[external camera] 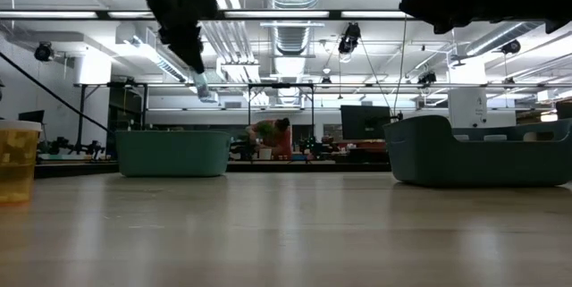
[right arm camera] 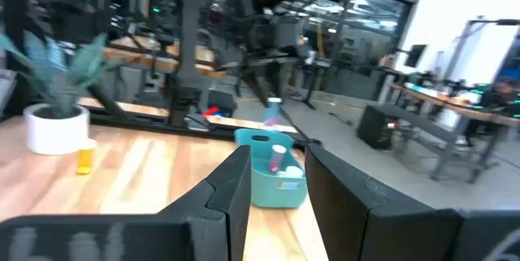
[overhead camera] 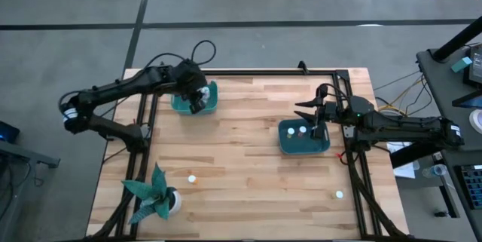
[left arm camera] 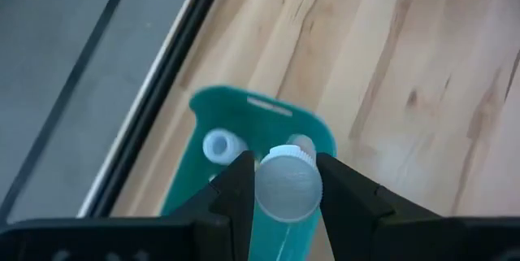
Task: Pick and place medicine bottles into bin by pill shape (circle, oval)
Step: Put the blue capsule bottle into the green bin
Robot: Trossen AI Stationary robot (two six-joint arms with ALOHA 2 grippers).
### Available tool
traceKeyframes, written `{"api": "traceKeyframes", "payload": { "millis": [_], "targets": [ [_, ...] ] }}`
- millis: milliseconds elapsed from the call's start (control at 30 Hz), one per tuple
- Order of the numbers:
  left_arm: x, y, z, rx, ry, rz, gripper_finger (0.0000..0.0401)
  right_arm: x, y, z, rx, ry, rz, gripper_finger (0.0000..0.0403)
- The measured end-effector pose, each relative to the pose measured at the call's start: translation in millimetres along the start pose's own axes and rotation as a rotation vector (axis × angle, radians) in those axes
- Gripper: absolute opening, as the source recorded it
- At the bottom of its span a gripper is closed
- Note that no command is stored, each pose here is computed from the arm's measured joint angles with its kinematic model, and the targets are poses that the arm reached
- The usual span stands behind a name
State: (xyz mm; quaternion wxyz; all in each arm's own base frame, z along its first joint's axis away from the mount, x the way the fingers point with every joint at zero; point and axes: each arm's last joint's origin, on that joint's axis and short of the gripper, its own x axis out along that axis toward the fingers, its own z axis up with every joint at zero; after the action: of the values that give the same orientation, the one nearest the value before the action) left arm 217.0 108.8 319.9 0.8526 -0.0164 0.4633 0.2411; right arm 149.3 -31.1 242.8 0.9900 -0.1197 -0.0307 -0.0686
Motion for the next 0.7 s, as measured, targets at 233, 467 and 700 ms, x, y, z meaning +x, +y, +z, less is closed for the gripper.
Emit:
{"api": "traceKeyframes", "payload": {
  "millis": [233, 467, 700],
  "targets": [
    [8.3, 2.7, -20.9, -0.068, 0.052, 0.013, 0.0097, 0.0, -1.1, 1.9, -0.058, -0.016, -0.026, 0.0109],
    [16.4, 12.2, -34.7, -0.129, 0.122, 0.038, 0.0097, -0.2, -1.9, 5.6, -0.116, -0.053, -0.037, 0.0109],
    [24.5, 26.3, -46.1, -0.157, 0.171, 0.067, 0.0097, -0.3, -3.3, 6.5, -0.18, -0.05, -0.082, 0.0109]
  ]
}}
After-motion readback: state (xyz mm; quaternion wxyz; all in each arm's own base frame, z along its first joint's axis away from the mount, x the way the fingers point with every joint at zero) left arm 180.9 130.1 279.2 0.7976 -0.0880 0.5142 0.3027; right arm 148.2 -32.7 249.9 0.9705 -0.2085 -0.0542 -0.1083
